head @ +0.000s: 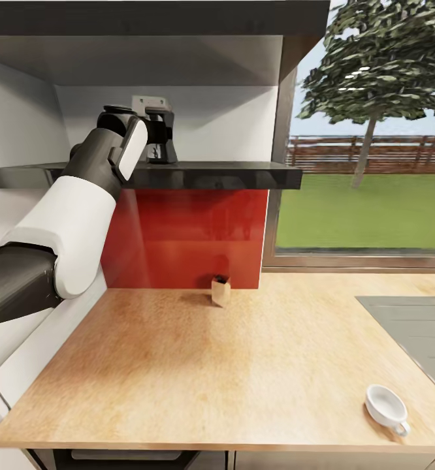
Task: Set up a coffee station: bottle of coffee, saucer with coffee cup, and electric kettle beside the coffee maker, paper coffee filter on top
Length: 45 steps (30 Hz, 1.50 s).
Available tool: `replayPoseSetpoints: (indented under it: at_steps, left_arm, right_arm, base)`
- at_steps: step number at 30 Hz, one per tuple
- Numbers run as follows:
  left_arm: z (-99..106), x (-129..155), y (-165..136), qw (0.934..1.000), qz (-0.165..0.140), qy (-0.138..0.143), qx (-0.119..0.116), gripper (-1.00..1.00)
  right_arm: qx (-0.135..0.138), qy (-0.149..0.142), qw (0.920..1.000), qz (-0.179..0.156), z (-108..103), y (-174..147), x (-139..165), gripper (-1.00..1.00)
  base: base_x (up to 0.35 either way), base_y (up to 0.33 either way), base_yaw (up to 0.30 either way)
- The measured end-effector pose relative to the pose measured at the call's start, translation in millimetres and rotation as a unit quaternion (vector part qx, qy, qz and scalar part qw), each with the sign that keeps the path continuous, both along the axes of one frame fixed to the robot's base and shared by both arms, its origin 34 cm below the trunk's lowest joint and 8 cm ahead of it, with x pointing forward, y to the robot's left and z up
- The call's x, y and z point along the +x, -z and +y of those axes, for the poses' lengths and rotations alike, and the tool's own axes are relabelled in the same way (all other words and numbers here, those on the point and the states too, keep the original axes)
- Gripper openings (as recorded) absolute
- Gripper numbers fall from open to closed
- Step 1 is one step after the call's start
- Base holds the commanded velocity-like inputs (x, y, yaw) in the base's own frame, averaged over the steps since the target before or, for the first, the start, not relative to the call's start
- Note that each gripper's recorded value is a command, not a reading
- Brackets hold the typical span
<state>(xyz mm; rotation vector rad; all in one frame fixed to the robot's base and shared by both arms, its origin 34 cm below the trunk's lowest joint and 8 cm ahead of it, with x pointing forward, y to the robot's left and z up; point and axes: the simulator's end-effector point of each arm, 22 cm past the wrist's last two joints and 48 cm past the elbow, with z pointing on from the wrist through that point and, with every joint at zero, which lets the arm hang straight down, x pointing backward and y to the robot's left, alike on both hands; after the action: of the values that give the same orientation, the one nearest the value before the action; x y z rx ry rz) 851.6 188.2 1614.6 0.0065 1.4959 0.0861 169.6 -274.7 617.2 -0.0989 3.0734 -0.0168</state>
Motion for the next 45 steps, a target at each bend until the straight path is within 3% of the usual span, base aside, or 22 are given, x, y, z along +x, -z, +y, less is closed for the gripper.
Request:
replayPoseSetpoints:
  at_steps: [36, 37, 45]
  left_arm:
    - [3.1, 6.3, 16.5, 0.9999, 0.010, -0.003, -0.001, 1.00]
    - [3.0, 6.5, 17.0, 0.9999, 0.011, -0.003, -0.001, -1.00]
    - [2.9, 5.9, 15.7, 1.0000, 0.009, -0.002, -0.002, -1.00]
  right_arm:
    - [0.000, 0.000, 1.0000, 0.000, 0.0, 0.0, 0.0, 1.00]
    - [0.000, 0.000, 1.0000, 0.000, 0.0, 0.0, -0.2, 1.00]
    - [0.000, 0.000, 1.0000, 0.000, 0.0, 0.0, -0.2, 1.00]
  base:
    - [0.042, 0.000, 0.000]
    - [0.000, 0.000, 0.000]
    - [0.000, 0.000, 0.000]
